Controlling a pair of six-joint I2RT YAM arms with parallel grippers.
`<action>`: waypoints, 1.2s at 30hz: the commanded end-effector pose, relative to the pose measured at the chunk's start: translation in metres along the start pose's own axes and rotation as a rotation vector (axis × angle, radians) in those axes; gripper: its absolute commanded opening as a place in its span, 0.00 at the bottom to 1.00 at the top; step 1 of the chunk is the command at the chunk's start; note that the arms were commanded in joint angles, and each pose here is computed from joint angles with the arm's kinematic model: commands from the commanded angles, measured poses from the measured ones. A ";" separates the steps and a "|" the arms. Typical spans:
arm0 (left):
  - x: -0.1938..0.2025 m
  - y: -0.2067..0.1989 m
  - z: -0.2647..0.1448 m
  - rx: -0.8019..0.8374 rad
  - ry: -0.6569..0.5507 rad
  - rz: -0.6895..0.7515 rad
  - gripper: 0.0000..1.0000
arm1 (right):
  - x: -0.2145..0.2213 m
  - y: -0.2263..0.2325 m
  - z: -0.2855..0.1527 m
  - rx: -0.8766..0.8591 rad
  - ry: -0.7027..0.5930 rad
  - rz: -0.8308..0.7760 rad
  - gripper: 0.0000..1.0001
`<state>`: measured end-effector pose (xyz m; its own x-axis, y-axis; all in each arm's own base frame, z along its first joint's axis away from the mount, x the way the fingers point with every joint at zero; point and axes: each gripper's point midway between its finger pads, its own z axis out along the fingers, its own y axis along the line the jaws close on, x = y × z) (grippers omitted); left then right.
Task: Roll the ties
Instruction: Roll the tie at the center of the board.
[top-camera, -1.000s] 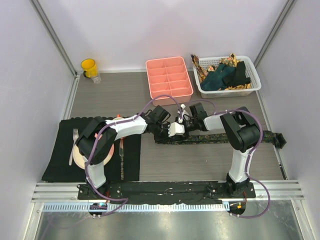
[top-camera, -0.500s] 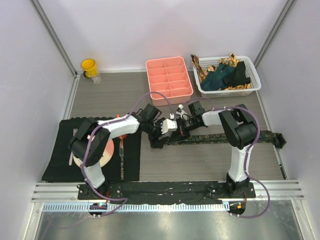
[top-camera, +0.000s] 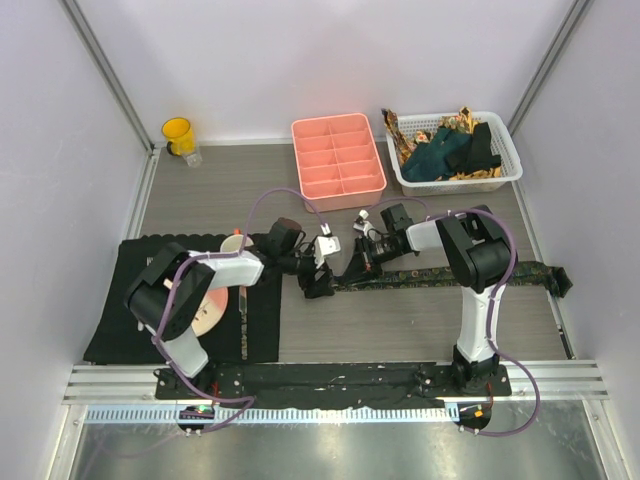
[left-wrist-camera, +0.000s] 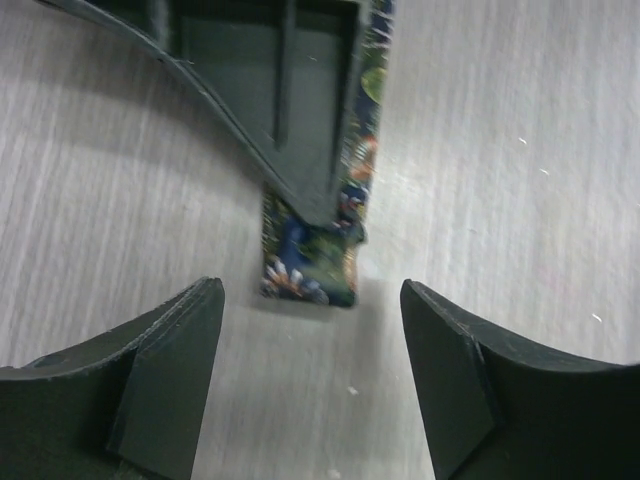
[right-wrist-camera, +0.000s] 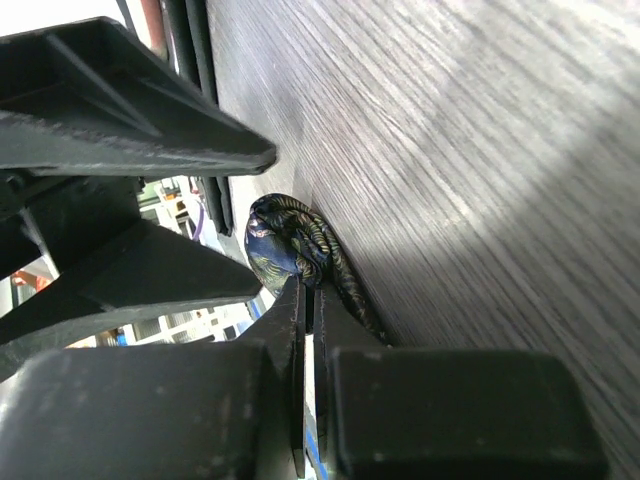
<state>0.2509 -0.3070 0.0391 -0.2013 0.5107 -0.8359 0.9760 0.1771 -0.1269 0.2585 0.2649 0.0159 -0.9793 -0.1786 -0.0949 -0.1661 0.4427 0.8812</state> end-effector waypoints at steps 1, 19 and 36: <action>-0.015 0.007 0.012 0.000 -0.096 0.038 0.72 | 0.003 -0.037 0.004 0.113 -0.016 -0.020 0.01; 0.024 0.001 0.011 -0.006 0.052 0.078 0.21 | -0.003 0.004 -0.013 0.072 -0.025 -0.011 0.33; 0.032 -0.002 0.018 0.036 0.070 0.030 0.66 | 0.002 -0.032 -0.004 0.150 0.026 -0.024 0.01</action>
<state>0.2511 -0.3143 0.0235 -0.1257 0.5220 -0.8436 0.9898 0.1237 -0.0709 0.2556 0.2574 0.0160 -0.9775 -0.1992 -0.0700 -0.1609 0.4885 0.8576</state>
